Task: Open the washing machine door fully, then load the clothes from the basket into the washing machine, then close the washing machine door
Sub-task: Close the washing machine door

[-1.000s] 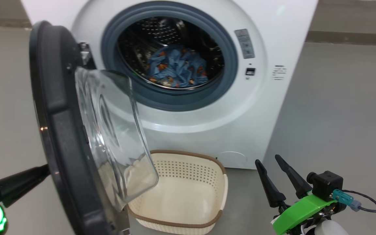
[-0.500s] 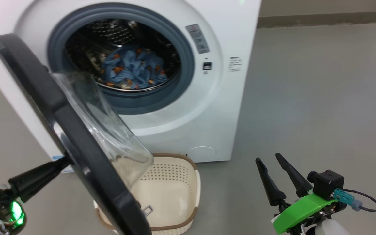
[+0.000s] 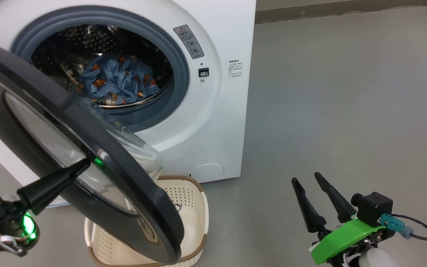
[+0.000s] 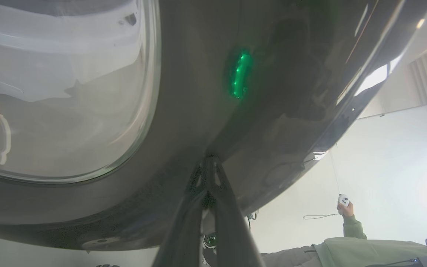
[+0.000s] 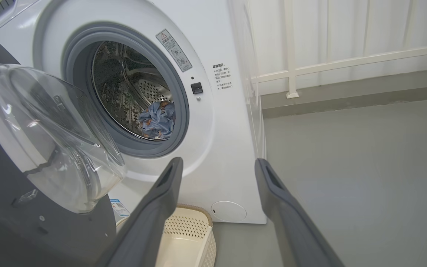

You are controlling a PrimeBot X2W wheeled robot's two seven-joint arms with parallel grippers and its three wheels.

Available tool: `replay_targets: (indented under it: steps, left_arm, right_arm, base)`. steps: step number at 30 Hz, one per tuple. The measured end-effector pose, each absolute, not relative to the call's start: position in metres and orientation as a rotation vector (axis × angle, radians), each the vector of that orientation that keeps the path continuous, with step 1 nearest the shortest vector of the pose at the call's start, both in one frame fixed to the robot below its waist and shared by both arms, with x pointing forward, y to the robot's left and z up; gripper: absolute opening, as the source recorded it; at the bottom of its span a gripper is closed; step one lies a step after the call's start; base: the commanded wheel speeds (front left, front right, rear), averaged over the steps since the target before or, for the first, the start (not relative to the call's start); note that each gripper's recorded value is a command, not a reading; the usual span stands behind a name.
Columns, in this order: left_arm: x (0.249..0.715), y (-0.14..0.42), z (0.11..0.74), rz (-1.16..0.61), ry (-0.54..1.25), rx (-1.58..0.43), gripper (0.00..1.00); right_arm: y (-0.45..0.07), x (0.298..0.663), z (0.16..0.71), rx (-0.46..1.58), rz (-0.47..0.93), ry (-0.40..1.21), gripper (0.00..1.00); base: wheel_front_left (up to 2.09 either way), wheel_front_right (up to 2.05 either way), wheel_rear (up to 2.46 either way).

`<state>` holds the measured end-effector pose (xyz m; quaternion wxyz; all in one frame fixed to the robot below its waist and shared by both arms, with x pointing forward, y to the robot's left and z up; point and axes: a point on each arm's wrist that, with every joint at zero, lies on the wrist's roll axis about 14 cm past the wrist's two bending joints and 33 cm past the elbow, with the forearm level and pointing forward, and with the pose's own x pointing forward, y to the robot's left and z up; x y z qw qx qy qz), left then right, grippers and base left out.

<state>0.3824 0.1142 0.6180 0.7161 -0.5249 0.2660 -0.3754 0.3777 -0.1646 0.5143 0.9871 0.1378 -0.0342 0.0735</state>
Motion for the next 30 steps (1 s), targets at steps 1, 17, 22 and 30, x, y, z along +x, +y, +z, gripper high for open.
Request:
replay_targets:
  steps: [1,17,22,30]
  left_arm:
    - [0.383,0.113,0.618,-0.83,0.588,-1.159,0.0]
    - [0.379,0.127,0.619,-0.795,0.523,-1.12,0.0]
    - [0.378,0.133,0.62,-0.779,0.495,-1.106,0.6]
    - [0.383,0.154,0.624,-0.701,0.374,-1.025,1.0]
  right_arm:
    - [-0.165,0.378,0.514,0.277,0.146,-0.069,1.0]
    - [-0.152,0.385,0.517,0.283,0.182,-0.071,1.0]
    - [-0.147,0.387,0.517,0.283,0.195,-0.07,1.0]
    - [-0.142,0.389,0.517,0.284,0.209,-0.068,1.0]
  base:
    - [0.0,0.0,0.0]
    - [0.0,0.0,0.0]
    - [0.0,0.0,0.0]
    - [0.0,0.0,0.0]
